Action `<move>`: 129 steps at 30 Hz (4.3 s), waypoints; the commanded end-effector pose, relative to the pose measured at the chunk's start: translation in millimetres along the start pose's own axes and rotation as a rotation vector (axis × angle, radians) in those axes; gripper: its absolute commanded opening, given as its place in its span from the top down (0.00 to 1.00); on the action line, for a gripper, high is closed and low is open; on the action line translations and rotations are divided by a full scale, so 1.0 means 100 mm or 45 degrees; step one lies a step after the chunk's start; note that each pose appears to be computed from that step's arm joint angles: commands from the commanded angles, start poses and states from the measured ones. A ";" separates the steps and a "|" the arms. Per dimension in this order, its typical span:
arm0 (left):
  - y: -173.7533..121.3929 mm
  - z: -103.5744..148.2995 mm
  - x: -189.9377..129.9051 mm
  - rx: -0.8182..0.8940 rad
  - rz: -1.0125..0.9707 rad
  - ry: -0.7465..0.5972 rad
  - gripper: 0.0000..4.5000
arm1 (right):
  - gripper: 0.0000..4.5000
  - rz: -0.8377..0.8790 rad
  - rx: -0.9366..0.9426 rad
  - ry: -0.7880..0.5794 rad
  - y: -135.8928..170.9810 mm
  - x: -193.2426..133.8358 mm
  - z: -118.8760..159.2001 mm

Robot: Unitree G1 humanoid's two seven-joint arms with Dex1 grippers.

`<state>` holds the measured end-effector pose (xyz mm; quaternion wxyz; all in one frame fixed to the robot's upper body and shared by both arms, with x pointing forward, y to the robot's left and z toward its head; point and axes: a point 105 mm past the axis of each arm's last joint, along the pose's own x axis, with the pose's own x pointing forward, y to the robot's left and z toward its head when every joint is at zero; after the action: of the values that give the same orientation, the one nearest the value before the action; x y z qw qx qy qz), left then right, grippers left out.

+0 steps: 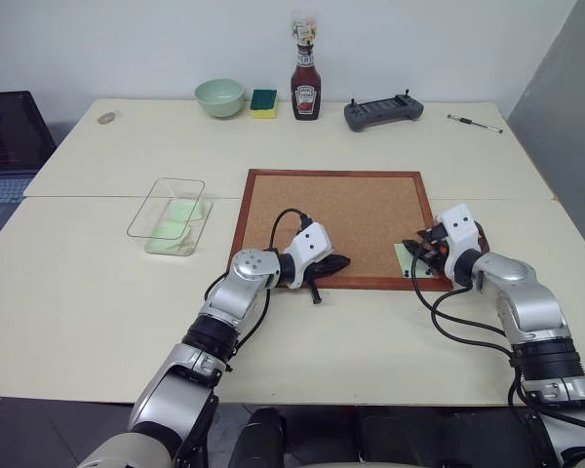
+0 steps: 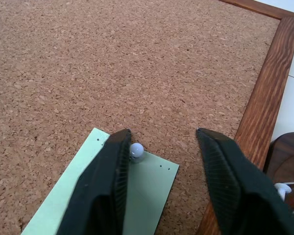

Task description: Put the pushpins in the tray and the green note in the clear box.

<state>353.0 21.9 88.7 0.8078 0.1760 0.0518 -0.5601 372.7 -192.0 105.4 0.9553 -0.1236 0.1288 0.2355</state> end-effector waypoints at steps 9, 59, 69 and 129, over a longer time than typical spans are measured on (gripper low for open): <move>-0.07 -0.05 0.05 -0.002 -0.030 0.025 1.00 | 1.00 0.001 -0.010 -0.079 -0.05 -0.06 0.18; -0.16 -0.09 0.05 0.013 -0.093 0.047 1.00 | 1.00 -0.324 -0.195 0.023 -0.74 -0.60 0.17; -0.15 -0.09 0.06 0.015 -0.088 0.045 1.00 | 0.74 -0.357 -0.194 0.086 -0.82 -0.47 0.07; -0.14 -0.13 0.04 0.002 -0.071 0.057 1.00 | 0.78 0.221 -0.056 0.087 0.09 -0.65 -0.08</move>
<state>350.1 20.5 87.0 0.7972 0.1892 0.0512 -0.5710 310.6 -217.9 107.0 0.9236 -0.1328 0.1838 0.3090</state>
